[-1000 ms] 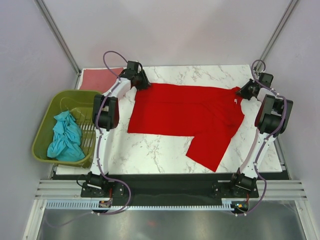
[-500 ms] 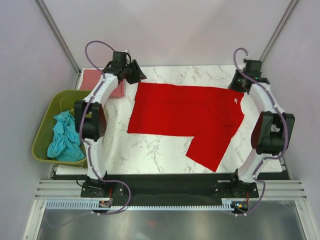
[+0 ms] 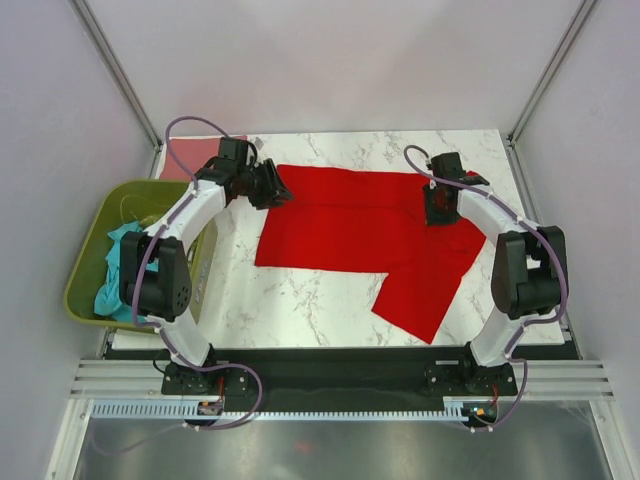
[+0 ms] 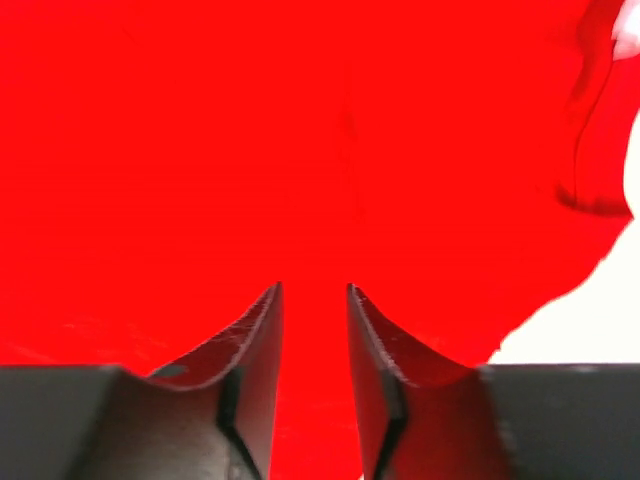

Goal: Fold and stack the t-shirts
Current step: Fold the tshirt

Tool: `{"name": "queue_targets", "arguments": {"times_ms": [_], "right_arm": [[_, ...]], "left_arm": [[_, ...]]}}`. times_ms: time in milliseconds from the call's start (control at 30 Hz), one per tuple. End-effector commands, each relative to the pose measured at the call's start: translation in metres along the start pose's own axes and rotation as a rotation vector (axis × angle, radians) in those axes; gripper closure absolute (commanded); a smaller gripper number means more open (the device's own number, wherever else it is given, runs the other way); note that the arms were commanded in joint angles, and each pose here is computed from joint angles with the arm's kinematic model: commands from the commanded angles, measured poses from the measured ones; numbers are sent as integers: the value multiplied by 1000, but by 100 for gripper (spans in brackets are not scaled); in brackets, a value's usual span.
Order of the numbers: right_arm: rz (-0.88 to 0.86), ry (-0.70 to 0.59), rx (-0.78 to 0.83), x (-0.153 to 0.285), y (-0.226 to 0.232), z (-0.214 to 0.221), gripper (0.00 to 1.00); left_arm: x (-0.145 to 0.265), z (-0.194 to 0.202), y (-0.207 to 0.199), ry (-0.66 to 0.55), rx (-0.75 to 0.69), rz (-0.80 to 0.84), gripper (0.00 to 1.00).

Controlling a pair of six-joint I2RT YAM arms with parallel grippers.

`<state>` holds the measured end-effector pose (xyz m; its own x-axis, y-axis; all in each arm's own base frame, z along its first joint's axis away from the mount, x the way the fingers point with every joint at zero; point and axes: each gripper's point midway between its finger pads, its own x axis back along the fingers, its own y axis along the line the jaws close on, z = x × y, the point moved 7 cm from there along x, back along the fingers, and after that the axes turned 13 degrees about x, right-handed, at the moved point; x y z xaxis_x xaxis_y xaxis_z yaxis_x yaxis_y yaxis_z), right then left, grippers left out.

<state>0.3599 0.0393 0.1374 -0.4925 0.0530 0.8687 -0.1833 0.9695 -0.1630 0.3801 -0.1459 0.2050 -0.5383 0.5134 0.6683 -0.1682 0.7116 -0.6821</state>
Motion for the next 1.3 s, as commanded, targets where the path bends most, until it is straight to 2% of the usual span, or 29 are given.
{"name": "queue_targets", "arguments": {"times_ms": [0,67,133,233,333,467,800,1033,1067,1100,1167,1267], "right_arm": [[125,64,2,6,-9,5,59],[171,86,-14,11,-13,11,55],[221,90,-116,16,-15,12,53],[178,90,-194,16,-8,15,51],[165,70,-111,7,-7,10,50],[181,75,-18,3,-12,8,50],[233,181,42,-21,-16,24,51],[252,191,52,-26,-19,21,69],[247,190,49,-26,-19,20,74],[238,188,52,-25,-18,18,85],[212,193,46,-23,-15,18,98],[178,190,9,-8,-12,14,100]], "left_arm": [[-5,15,-2,64,-11,35,53],[-4,15,-6,65,-23,48,53],[-3,18,-12,69,-28,64,52],[-8,32,-26,103,-67,91,52],[-6,40,-36,137,-79,137,52],[5,36,-41,93,-106,141,52],[1,41,-33,108,-104,125,52],[1,39,-34,97,-108,121,52],[1,39,-33,97,-108,119,52],[0,39,-33,99,-108,117,52],[-1,40,-32,104,-105,116,52],[0,39,-32,97,-107,113,52]]}}
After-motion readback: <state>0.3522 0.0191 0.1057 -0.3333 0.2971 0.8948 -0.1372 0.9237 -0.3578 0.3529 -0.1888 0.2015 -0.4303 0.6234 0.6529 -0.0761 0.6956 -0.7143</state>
